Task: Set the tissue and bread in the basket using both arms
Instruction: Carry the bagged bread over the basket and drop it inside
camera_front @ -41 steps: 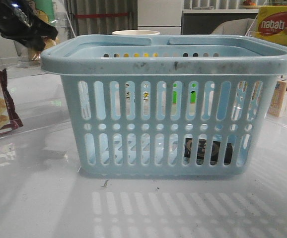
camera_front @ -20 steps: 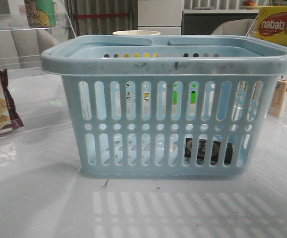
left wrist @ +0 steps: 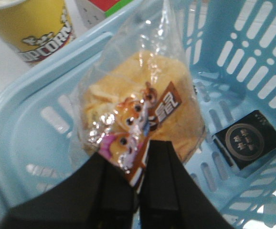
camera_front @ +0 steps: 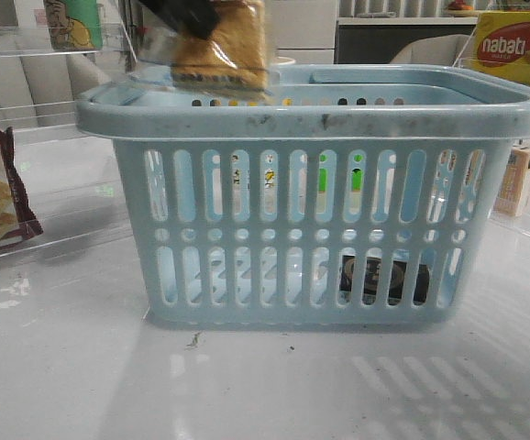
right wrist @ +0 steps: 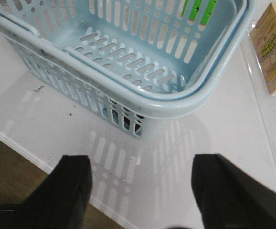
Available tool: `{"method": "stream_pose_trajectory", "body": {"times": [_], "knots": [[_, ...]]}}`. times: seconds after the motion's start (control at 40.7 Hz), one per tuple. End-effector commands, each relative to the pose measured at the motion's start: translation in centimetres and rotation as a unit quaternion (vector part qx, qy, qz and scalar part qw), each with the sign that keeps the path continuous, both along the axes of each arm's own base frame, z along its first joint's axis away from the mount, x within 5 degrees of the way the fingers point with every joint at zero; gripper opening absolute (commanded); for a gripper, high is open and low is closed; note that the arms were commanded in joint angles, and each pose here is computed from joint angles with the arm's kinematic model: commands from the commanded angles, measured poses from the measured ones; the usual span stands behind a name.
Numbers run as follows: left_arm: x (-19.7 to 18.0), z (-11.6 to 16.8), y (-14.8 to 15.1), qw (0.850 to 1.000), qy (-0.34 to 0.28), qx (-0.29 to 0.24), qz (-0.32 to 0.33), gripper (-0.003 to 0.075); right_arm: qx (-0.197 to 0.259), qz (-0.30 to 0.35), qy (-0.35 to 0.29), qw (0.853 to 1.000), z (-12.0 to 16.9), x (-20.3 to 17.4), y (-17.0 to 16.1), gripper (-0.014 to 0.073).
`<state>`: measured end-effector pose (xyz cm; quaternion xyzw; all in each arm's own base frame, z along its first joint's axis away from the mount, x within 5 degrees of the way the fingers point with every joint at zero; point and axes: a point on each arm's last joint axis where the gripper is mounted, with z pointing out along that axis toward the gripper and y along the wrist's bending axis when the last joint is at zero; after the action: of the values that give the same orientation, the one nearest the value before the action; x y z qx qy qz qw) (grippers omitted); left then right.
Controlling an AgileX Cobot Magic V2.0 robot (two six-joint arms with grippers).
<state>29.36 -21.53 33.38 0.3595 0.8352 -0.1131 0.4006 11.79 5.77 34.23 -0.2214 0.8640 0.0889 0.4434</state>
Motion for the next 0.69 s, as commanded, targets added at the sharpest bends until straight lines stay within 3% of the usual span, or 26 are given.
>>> {"method": "stream_pose_trajectory", "body": {"times": [0.0, 0.123, 0.221, 0.516, 0.663], "knots": [[0.2, 1.4, -1.5, 0.998, -0.053, -0.045, -0.009, 0.0202, 0.013, 0.003, -0.048, 0.999, 1.4, 0.2, 0.0, 0.0549], [0.4, 0.2, -2.5, 0.998, -0.042, -0.039, -0.018, 0.0456, 0.013, 0.003, -0.048, 0.999, 1.4, 0.2, 0.0, 0.0549], [0.0, 0.7, -2.3, 0.998, -0.042, -0.039, -0.019, 0.0566, 0.013, 0.003, -0.048, 0.999, 1.4, 0.2, 0.0, 0.0549], [-5.3, 7.4, 1.9, 0.994, -0.080, -0.075, -0.023, 0.0559, 0.013, 0.003, -0.048, 0.999, 1.4, 0.2, 0.0, 0.0549], [-8.9, 8.7, 4.6, 0.991, -0.095, -0.090, -0.024, 0.0559, 0.013, 0.003, -0.048, 0.999, 1.4, 0.2, 0.0, 0.0549]]}}
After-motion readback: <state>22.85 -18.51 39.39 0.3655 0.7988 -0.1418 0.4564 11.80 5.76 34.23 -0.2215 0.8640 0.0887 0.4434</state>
